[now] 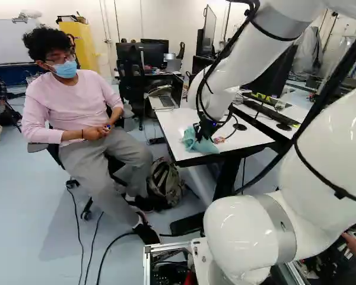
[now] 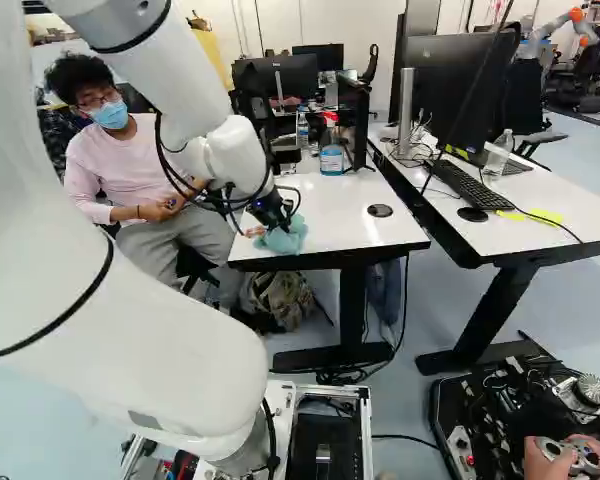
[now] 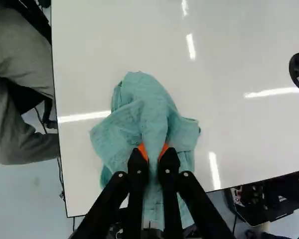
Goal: Clean the table with the green towel
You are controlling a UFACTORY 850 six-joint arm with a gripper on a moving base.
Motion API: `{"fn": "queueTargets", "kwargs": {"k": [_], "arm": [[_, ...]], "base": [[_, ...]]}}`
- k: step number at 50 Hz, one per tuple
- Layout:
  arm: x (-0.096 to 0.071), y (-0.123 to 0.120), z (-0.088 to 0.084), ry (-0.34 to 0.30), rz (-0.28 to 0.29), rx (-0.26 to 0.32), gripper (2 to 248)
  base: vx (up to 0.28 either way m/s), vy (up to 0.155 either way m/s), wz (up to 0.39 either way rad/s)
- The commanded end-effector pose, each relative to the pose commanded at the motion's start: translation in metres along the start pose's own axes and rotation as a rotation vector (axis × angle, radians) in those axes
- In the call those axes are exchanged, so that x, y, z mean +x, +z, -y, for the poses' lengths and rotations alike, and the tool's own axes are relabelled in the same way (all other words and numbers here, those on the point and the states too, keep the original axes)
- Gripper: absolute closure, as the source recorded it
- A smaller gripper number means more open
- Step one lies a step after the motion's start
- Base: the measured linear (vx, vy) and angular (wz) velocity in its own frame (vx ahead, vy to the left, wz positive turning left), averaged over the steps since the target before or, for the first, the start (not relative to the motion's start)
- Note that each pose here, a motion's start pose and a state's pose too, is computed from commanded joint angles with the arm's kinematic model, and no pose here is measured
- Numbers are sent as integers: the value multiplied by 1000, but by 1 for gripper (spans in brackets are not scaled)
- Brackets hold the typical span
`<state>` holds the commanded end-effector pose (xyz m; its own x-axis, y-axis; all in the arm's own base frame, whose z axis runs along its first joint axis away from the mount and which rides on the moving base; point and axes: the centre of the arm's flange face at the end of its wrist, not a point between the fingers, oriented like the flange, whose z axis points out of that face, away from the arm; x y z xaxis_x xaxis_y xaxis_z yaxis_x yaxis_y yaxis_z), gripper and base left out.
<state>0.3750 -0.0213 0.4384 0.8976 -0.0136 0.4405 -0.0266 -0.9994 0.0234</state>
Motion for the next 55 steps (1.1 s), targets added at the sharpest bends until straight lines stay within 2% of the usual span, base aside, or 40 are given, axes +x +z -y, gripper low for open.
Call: {"fn": "queueTargets", "kwargs": {"k": [11, 21, 41, 55], "arm": [[16, 7, -14, 31, 3, -15, 211], [33, 14, -12, 25, 4, -12, 211], [32, -8, -12, 24, -28, -14, 211], [41, -21, -9, 16, -20, -11, 211]], "base": [[0, 0, 0], [0, 0, 0], [1, -1, -4], [0, 0, 0]]}}
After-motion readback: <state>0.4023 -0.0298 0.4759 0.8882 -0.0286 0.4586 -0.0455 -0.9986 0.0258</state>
